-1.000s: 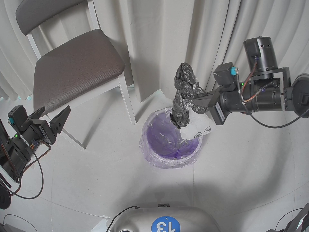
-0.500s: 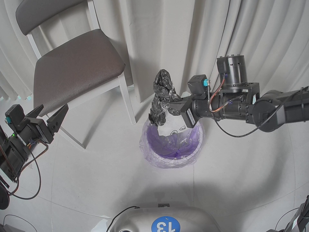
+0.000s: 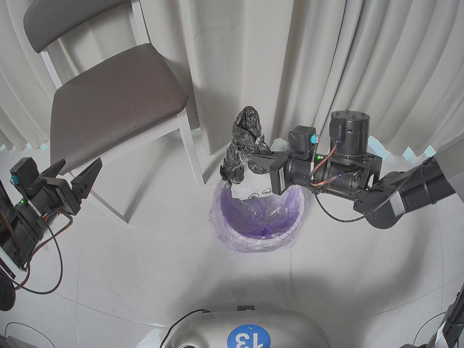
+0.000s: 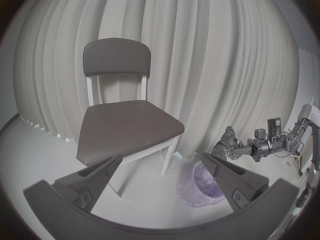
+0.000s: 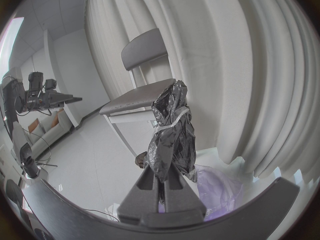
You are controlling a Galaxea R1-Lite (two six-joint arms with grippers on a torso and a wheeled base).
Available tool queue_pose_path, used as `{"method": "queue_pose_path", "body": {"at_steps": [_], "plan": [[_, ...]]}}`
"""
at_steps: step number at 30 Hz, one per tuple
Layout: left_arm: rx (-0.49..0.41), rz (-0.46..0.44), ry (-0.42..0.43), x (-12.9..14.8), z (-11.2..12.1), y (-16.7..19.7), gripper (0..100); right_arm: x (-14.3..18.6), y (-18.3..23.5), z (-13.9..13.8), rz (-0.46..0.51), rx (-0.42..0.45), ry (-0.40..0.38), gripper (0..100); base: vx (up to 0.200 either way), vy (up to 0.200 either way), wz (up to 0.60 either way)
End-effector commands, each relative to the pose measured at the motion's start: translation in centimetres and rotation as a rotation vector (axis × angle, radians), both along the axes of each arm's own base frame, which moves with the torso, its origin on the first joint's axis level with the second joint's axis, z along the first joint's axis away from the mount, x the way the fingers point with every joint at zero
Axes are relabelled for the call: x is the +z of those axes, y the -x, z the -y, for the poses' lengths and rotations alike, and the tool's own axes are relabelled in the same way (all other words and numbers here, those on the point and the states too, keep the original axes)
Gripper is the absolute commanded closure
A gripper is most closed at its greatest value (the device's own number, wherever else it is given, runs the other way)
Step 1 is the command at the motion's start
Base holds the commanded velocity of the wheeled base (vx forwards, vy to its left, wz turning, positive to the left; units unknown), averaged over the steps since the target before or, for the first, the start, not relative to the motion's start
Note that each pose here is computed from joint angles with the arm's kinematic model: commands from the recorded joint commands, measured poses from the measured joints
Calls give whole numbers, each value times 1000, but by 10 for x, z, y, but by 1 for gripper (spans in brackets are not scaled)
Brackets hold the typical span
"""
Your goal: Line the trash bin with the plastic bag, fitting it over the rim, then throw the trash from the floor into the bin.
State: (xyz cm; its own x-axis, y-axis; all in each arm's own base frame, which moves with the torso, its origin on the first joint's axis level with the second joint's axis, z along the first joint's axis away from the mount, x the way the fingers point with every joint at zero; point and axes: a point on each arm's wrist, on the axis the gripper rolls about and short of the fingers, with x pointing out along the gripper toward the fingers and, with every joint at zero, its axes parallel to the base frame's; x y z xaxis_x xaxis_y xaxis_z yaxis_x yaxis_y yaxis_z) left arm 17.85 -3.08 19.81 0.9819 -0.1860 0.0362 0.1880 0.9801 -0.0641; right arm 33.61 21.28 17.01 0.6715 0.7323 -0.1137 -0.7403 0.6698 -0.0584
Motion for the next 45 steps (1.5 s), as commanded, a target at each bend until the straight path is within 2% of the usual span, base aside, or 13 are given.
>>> {"method": "queue_pose_path", "body": {"at_steps": [1,6,14,21,35,45], "plan": [[5,-11,-3,-2,-2,-2,0,-28,2,14,-69,-4,-35,100,0,0,0],[6,-14,-3,-3,-2,-4,0,-51,5,17,-62,-11,-132,100,0,0,0],[3,-7,-3,-2,-2,0,0,-87,1,22,-73,-36,-205,100,0,0,0],[0,-2,-3,-1,-2,1,0,-113,-21,25,-83,-68,-202,100,0,0,0],[-1,-13,-4,-3,-2,-1,0,-134,-56,30,-113,-113,-185,100,0,0,0],[-38,-25,-12,-7,-1,-1,0,-130,-73,25,-165,-121,-93,100,0,0,0]]}}
